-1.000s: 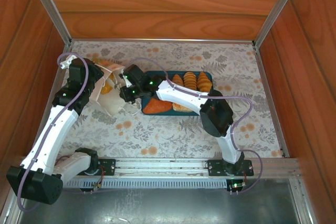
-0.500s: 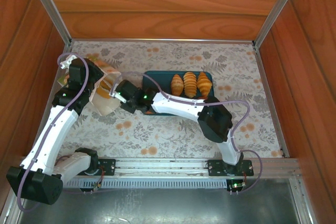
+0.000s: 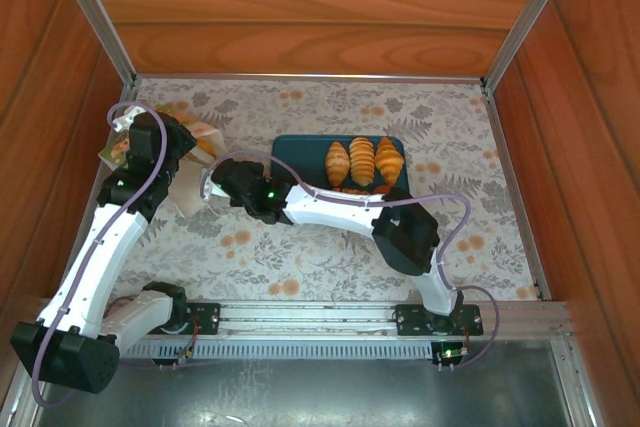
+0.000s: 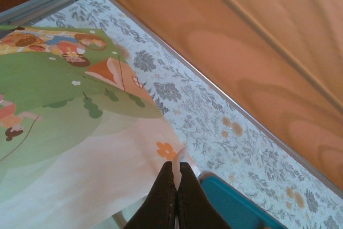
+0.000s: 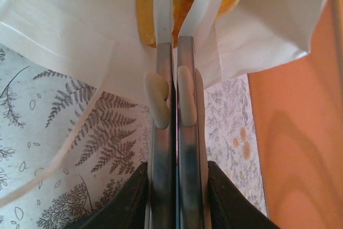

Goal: Take the fake bread out of the paper bag

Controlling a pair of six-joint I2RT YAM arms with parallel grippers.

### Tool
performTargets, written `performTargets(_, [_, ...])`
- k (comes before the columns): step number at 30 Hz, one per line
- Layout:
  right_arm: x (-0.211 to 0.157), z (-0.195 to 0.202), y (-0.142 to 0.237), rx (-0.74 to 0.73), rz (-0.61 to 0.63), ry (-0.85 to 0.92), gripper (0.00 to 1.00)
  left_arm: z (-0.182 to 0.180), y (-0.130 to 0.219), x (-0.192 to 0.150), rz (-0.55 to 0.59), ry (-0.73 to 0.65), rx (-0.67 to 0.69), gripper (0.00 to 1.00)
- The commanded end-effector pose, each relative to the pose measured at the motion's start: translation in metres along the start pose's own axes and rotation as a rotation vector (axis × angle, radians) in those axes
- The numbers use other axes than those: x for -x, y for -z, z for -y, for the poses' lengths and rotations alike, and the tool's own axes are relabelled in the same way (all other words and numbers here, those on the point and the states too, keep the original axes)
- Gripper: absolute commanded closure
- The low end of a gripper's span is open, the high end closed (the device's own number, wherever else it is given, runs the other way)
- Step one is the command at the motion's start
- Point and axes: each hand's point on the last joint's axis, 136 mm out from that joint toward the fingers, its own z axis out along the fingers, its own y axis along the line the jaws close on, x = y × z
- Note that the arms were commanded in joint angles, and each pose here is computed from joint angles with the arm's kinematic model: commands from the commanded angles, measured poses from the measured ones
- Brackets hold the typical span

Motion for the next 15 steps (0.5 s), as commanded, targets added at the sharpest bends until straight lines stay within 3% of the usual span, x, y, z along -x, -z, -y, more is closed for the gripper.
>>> performTargets(1, [-0.006, -0.023, -0.006, 0.034, -0.045, 0.061, 0.79, 0.002, 0.004, 0.004, 0.0, 0.005, -0.009, 1.0])
performTargets(8, [-0.003, -0.054, 0.011, 0.236, -0.013, -0.03, 0.67, 0.005, 0.005, 0.004, -0.004, 0.012, -0.02, 1.0])
performTargets(15, [-0.005, -0.064, 0.029, 0.366, -0.047, -0.118, 0.63, 0.007, 0.007, 0.004, -0.008, 0.015, -0.033, 1.0])
